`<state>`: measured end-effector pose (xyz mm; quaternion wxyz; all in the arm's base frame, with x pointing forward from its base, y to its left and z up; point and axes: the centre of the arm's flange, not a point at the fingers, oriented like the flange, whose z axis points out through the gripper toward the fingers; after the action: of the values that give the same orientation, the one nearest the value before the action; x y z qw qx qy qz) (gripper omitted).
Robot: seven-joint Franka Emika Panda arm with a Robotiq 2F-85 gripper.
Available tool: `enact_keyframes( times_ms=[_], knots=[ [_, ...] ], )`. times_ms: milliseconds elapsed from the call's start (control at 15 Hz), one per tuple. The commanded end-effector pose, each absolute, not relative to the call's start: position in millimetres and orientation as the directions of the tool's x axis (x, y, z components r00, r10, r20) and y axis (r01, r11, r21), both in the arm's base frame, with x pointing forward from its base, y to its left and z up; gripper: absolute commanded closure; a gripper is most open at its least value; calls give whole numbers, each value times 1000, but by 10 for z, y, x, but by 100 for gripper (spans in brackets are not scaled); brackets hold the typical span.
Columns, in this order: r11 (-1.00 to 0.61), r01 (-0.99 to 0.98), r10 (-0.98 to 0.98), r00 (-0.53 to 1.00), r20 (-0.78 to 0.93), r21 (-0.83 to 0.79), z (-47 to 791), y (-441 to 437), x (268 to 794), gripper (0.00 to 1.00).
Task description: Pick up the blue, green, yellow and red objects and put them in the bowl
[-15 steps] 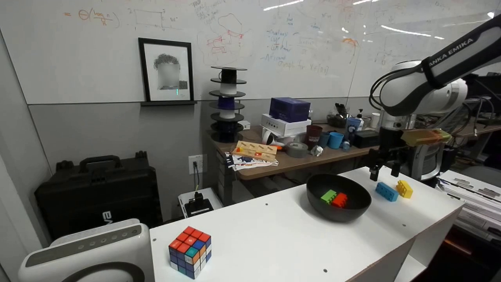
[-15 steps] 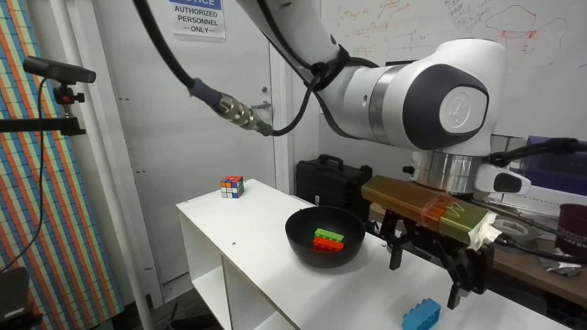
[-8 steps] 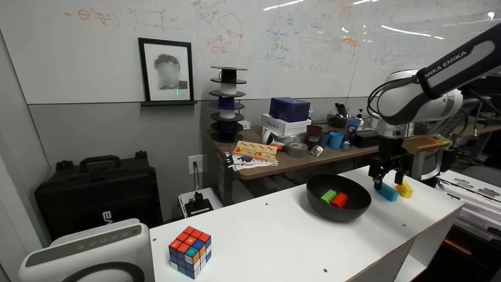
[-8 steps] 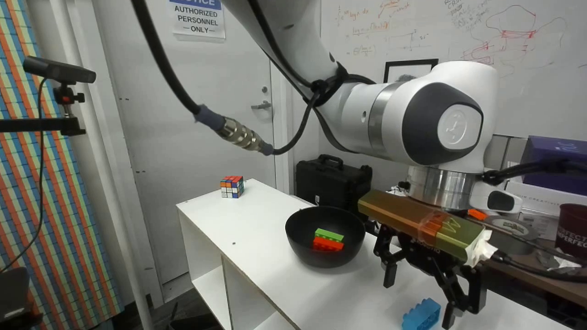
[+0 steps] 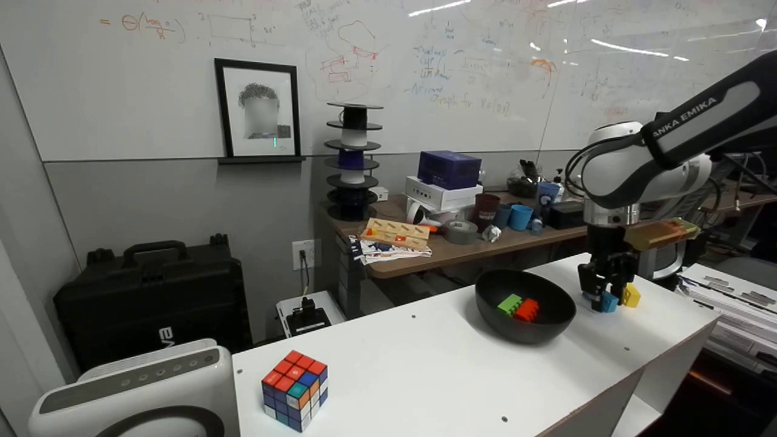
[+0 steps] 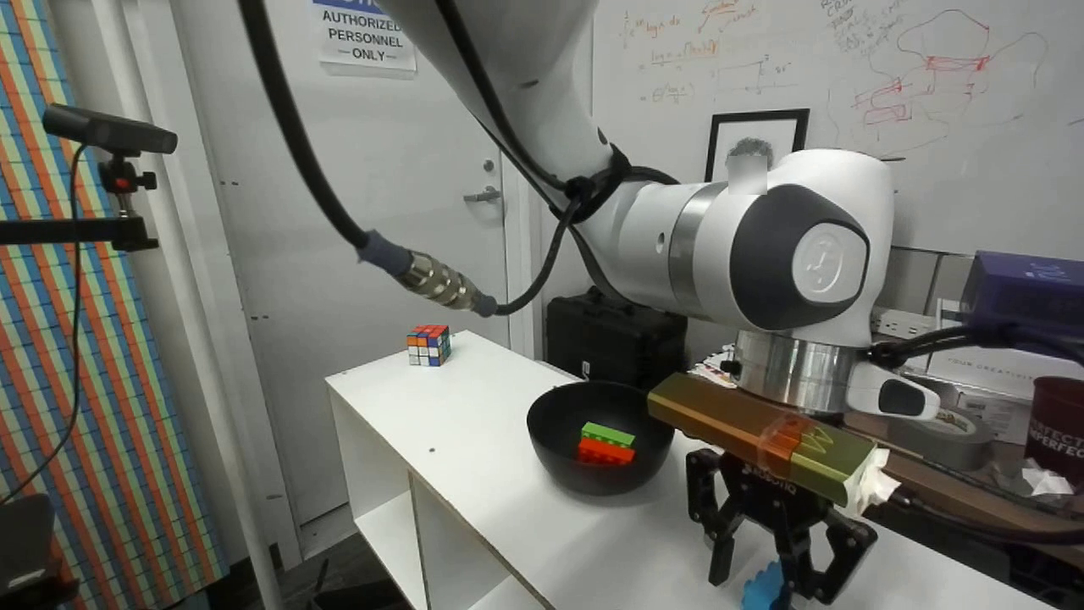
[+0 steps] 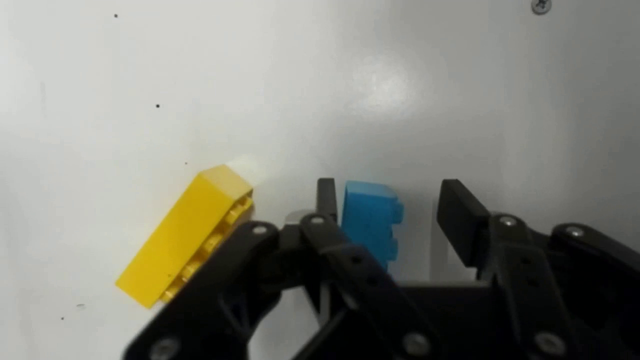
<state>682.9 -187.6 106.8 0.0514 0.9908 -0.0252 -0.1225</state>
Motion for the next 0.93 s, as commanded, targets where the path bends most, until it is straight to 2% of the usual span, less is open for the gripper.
enact_keyframes(
  times_ms=[0, 200, 267, 533, 867],
  knots=[
    [-986, -7, -50, 963, -264, 164, 1086, -1758, 6790, 73],
    [-981, 17, -37, 962, -272, 194, 1064, -1683, 6683, 94],
    [-977, 24, -36, 961, -273, 212, 1046, -1685, 6661, 88],
    [-957, 3, -70, 968, -240, 290, 1095, -1689, 6530, 89],
    [-946, -141, -163, 985, -52, 292, 1569, -1631, 6390, 89]
  ],
)
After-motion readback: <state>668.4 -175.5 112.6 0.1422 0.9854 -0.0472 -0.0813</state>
